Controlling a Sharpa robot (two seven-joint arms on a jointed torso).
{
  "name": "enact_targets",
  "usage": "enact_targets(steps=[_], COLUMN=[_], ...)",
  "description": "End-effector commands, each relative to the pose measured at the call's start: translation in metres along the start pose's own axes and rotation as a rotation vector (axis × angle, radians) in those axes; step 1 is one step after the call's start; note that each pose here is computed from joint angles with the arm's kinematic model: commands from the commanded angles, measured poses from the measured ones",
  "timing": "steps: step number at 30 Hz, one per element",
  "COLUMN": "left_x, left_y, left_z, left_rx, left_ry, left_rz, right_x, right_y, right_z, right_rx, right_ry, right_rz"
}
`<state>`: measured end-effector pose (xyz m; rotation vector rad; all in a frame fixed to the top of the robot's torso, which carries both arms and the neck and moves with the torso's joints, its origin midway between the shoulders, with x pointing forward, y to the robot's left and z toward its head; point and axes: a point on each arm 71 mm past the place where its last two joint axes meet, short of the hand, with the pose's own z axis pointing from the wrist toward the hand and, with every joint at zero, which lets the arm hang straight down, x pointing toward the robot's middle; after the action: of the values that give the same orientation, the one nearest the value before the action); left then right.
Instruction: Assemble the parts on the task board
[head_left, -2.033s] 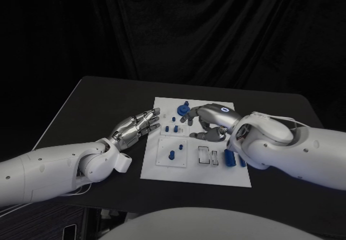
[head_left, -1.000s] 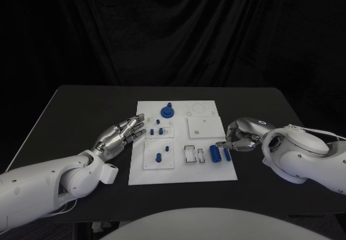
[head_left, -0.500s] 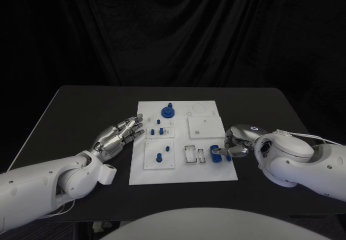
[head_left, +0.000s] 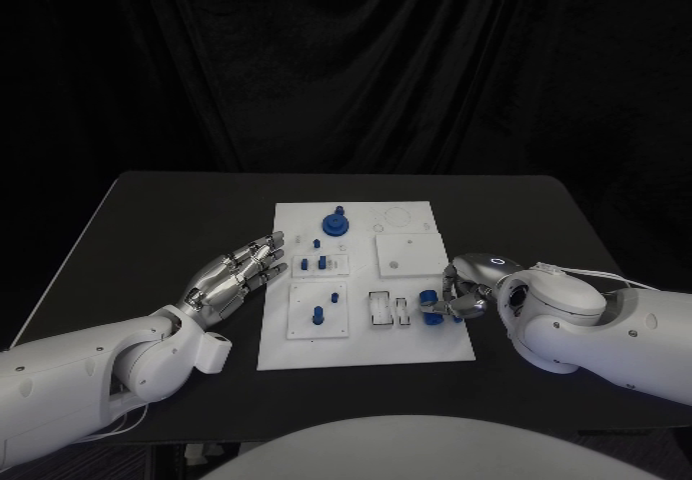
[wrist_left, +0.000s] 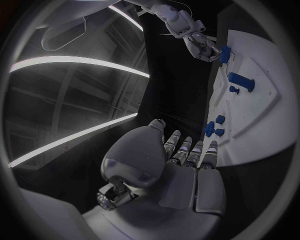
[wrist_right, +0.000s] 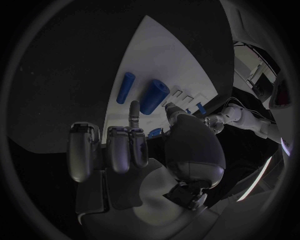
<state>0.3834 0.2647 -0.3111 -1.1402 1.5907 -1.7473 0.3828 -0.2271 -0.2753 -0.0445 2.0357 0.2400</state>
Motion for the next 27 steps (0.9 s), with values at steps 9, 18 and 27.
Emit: enact_targets(steps=[9,18,27], left_x=[0.0015,0.0019,0.0022], left_y=[0.0013,0.0029,0.0025], left_z=[-0.0046,-0.0051,-0.0059], left_rx=[0.049,0.047,0.05], left_ry=[0.003,0.004,0.003], left_rz=[-0.019,-0.022,-0.023], right_x=[0.011,0.02,0.018], right_y=[0.003,0.007,0.009], right_z=[0.009,0.017,0.016], right_rx=[-0.005,-0.005,-0.04], right_ry=[0.022,0.075,0.042], right_rz=[-0.021,-0.043,0.094])
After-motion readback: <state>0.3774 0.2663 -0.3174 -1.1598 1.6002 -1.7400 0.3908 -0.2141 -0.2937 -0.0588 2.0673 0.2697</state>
